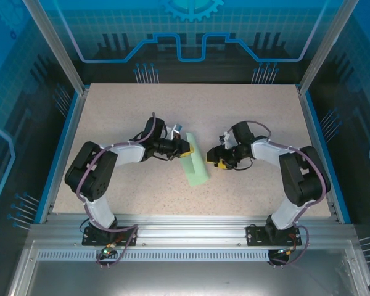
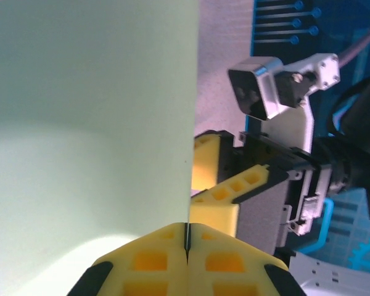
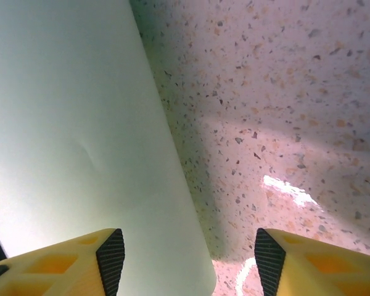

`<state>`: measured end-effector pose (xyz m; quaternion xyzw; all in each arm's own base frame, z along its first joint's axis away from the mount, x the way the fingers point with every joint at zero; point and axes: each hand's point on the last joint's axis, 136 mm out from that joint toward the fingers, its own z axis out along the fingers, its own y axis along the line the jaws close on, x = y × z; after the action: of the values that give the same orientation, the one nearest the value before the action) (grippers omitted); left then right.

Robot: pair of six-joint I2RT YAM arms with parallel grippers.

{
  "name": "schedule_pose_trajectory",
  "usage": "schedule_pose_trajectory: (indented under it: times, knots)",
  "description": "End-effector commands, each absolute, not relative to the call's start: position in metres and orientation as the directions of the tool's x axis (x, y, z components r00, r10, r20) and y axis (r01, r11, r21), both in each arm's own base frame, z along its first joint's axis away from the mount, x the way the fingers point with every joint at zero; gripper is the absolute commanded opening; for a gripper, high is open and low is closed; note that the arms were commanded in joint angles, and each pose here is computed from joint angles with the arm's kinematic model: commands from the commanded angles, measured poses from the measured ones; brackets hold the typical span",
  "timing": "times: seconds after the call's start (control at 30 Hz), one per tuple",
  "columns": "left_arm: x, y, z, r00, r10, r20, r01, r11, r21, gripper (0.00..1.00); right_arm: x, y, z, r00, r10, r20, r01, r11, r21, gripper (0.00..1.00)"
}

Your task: Fold a paper plane with a square sheet of paper (pick it up from the middle)

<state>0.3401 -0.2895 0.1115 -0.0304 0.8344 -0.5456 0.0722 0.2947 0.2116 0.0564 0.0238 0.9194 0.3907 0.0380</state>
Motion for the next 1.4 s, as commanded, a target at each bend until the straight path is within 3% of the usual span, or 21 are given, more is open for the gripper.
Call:
schedule_pose_trajectory:
  times: [0.0, 0.23, 0.37, 0.67, 1.07, 1.27, 1.37]
  knots:
    - [0.33, -0.303, 0.124, -0.995, -0.023, -0.102, 0.087, 0.352, -0.932, 0.0, 0.295, 0.218, 0.069, -0.994, 0.079, -0.07, -0.005, 0.626, 0.78, 0.63]
    - [0.316, -0.296, 0.096, -0.998, 0.015, -0.068, 0.067, 0.448, -0.891, 0.0, 0.298, 0.229, 0.075, -0.993, 0.035, -0.109, -0.062, 0.631, 0.773, 0.66]
    - [0.313, -0.286, 0.073, -0.999, -0.012, -0.04, 0.028, 0.521, -0.853, 0.0, 0.302, 0.241, 0.071, -0.992, -0.028, -0.12, -0.106, 0.695, 0.711, 0.68]
    - [0.316, -0.282, 0.061, -0.999, -0.022, -0.028, 0.011, 0.57, -0.822, 0.04, 0.305, 0.225, 0.045, -0.994, -0.038, -0.102, -0.084, 0.865, 0.495, 0.68]
    - [0.316, -0.283, 0.053, -1.0, -0.006, -0.017, 0.01, 0.577, -0.817, 0.09, 0.298, 0.234, 0.03, -0.994, -0.084, -0.066, -0.105, 0.892, 0.44, 0.67]
    - [0.319, -0.282, 0.054, -1.0, -0.013, -0.028, 0.015, 0.588, -0.809, 0.19, 0.298, 0.23, 0.021, -0.997, -0.053, -0.052, -0.07, 0.907, 0.416, 0.65]
    - [0.32, -0.281, 0.06, -0.999, -0.018, -0.044, 0.025, 0.592, -0.806, 0.33, 0.298, 0.229, 0.018, -0.998, -0.034, -0.05, -0.052, 0.909, 0.413, 0.64]
